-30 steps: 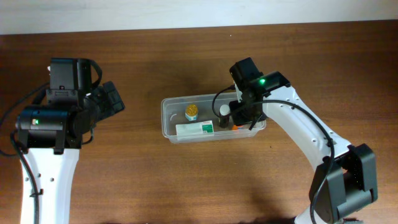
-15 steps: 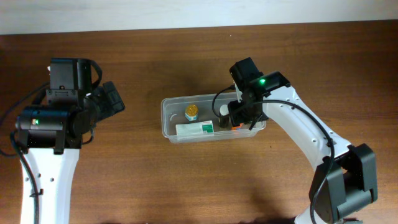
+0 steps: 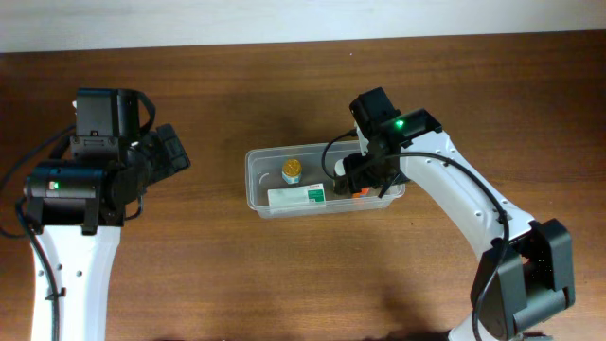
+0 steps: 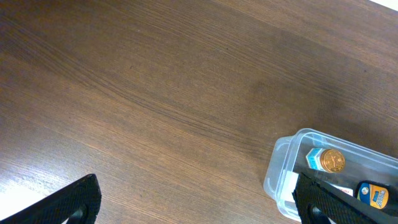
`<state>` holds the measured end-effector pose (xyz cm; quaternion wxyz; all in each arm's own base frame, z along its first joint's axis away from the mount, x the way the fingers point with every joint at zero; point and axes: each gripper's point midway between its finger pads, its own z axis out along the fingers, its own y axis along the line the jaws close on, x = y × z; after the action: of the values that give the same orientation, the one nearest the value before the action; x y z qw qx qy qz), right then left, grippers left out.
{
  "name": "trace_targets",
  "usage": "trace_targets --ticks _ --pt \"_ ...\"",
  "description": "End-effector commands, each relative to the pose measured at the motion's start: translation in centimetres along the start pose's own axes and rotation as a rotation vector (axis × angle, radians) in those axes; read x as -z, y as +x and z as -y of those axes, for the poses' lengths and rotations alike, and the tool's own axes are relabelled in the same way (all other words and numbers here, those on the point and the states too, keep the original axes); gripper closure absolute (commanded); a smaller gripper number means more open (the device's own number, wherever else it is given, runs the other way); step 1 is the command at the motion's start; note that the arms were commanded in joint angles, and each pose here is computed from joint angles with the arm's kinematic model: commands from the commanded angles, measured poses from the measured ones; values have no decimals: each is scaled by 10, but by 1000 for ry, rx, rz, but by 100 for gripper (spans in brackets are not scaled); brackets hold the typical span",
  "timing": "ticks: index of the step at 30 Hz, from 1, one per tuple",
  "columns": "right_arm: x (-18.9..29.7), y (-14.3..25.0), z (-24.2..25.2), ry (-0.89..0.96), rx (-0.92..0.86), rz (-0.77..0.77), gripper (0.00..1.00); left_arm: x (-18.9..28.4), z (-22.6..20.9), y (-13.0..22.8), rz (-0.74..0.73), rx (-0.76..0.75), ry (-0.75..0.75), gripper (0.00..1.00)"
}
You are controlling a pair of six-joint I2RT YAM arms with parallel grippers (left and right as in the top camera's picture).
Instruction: Pack container
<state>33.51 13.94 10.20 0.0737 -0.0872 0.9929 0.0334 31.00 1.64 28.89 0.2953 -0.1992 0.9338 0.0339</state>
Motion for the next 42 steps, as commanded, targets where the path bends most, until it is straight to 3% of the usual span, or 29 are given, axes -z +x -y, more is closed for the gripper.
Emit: trace_targets --ticks 1,14,20,23,24,34,42 --pt "1 -1 -7 -24 1 1 30 3 -4 -4 19 13 -10 1" --pt "91 -24 -23 -112 42 163 29 3 -4 -4 19 12 -10 0" --pt "130 -11 -21 -123 69 230 20 3 -4 -4 19 13 -10 1" --pt "150 0 -19 -130 72 265 8 3 -4 -4 19 13 -10 1" --pt "158 5 -18 -132 73 281 0 3 -4 -4 19 13 -10 1" --pt "247 73 -5 -185 88 562 2 3 -4 -4 19 13 -10 1" --pt "279 182 18 -233 102 822 2 3 -4 -4 19 13 -10 1"
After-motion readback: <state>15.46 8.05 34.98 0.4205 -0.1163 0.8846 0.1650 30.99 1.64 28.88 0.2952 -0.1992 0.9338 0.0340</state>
